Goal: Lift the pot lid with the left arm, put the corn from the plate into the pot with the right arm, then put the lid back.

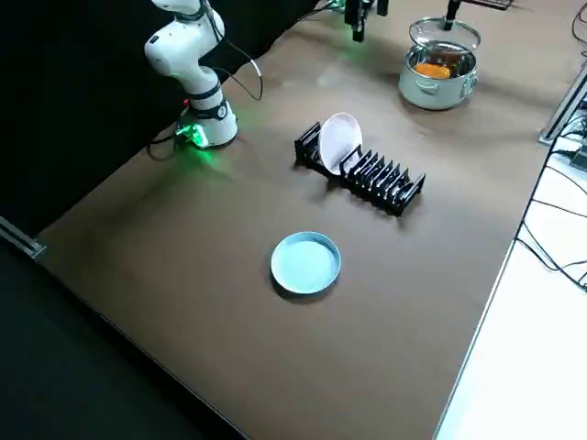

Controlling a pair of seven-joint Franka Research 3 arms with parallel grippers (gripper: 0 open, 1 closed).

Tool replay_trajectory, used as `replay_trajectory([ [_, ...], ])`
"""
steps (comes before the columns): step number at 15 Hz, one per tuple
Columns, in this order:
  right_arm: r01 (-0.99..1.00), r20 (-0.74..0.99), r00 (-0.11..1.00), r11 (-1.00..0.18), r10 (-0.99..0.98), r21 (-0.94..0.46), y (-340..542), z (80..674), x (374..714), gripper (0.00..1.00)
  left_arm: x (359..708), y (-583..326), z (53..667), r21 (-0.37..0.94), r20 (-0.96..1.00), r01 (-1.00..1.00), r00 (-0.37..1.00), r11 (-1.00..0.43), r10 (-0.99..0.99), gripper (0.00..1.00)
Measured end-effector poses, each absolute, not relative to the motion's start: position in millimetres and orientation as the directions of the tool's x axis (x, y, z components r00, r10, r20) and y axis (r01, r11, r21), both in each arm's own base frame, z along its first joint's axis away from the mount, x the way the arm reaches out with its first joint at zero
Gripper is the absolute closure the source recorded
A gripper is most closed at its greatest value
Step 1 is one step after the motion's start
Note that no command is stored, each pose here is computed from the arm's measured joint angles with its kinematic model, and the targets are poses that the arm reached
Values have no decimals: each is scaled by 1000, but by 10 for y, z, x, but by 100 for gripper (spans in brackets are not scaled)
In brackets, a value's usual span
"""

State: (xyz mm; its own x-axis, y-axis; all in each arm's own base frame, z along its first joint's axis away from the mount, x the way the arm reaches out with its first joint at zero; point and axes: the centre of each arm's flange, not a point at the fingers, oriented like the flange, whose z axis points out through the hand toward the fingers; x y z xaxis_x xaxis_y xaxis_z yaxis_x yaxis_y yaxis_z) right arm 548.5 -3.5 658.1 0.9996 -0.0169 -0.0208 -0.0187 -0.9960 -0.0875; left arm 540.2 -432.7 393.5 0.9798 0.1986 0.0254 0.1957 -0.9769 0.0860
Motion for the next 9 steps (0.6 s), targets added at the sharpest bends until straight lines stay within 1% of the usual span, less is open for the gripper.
replay_trajectory([
  [5, -5, -14, 1000, -999, -5, -54, 40, 6409, 5286, 0, 5424, -4536, 3741, 123, 112, 154, 979, -980, 168, 49],
  [9, -10, -25, 1000, -999, -9, -48, 15, 6321, 5246, 0, 5334, -4679, 3577, 116, 107, 136, 983, -984, 148, 49],
])
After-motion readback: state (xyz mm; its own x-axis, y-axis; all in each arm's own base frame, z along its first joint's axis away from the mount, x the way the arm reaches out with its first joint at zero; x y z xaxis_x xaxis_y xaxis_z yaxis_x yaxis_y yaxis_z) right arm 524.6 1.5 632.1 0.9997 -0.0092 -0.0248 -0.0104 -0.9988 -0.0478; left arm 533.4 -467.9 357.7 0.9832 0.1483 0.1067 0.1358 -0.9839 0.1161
